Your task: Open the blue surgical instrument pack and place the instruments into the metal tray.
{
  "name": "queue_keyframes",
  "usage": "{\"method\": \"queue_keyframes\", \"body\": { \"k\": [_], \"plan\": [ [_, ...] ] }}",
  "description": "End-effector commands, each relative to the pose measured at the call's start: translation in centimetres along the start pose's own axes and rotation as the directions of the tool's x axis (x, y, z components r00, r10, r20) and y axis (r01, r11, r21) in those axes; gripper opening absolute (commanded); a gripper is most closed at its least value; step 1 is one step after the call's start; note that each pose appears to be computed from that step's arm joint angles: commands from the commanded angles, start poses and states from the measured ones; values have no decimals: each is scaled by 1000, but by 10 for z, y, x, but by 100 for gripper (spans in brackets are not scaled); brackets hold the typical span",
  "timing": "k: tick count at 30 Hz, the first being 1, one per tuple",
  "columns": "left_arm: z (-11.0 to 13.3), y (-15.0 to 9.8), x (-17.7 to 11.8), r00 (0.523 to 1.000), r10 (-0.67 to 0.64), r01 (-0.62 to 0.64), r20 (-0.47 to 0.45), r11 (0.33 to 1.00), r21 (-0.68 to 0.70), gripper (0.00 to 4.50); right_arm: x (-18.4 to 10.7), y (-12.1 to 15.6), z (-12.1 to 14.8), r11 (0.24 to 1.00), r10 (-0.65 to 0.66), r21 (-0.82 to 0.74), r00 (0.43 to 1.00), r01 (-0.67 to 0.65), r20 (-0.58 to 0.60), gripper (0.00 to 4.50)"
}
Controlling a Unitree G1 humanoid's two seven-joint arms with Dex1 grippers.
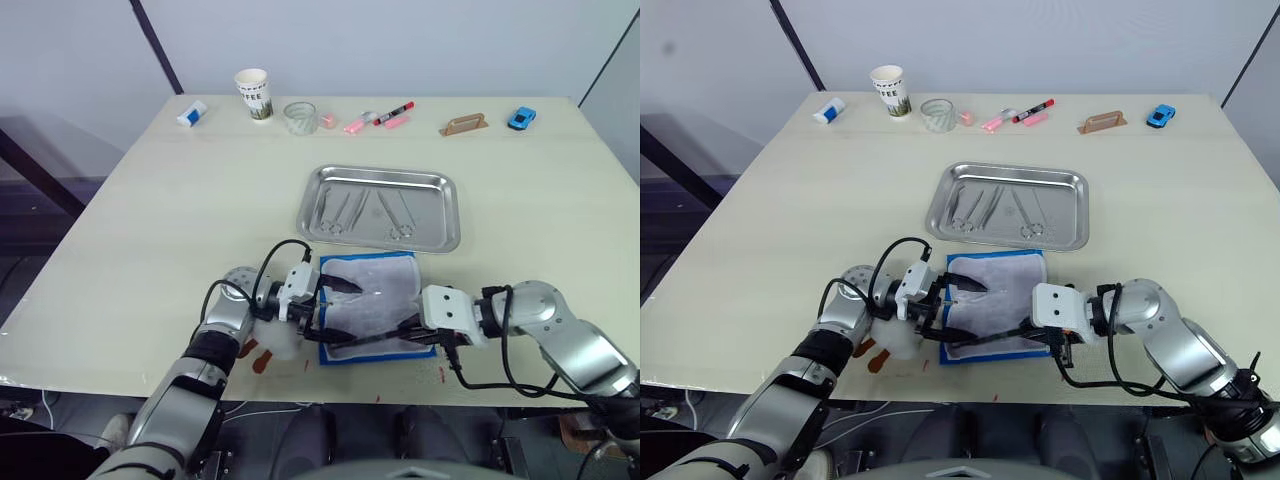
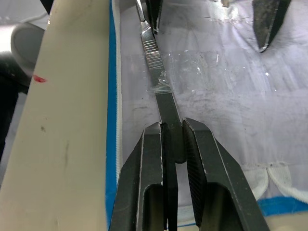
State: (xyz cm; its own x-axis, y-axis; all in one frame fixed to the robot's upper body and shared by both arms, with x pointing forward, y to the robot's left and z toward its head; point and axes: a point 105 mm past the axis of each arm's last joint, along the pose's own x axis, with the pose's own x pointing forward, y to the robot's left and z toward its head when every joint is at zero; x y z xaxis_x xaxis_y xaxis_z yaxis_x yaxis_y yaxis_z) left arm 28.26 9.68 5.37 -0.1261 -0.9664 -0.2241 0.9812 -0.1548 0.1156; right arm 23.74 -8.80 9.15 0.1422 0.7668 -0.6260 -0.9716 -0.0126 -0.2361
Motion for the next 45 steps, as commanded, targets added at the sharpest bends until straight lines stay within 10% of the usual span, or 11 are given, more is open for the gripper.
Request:
{"method": "queue_keyframes", "body": {
  "k": [1,45],
  "plan": [
    [-29,-24,8,996,-82,76,-36,989,-129,450,-2,1,12,999,-2,-46,1000,3,19,2],
    [-53,-27,7,976,-105,66,-192,978,-199,450,-15,-4,14,996,-41,-74,999,41,-6,2]
  ]
}}
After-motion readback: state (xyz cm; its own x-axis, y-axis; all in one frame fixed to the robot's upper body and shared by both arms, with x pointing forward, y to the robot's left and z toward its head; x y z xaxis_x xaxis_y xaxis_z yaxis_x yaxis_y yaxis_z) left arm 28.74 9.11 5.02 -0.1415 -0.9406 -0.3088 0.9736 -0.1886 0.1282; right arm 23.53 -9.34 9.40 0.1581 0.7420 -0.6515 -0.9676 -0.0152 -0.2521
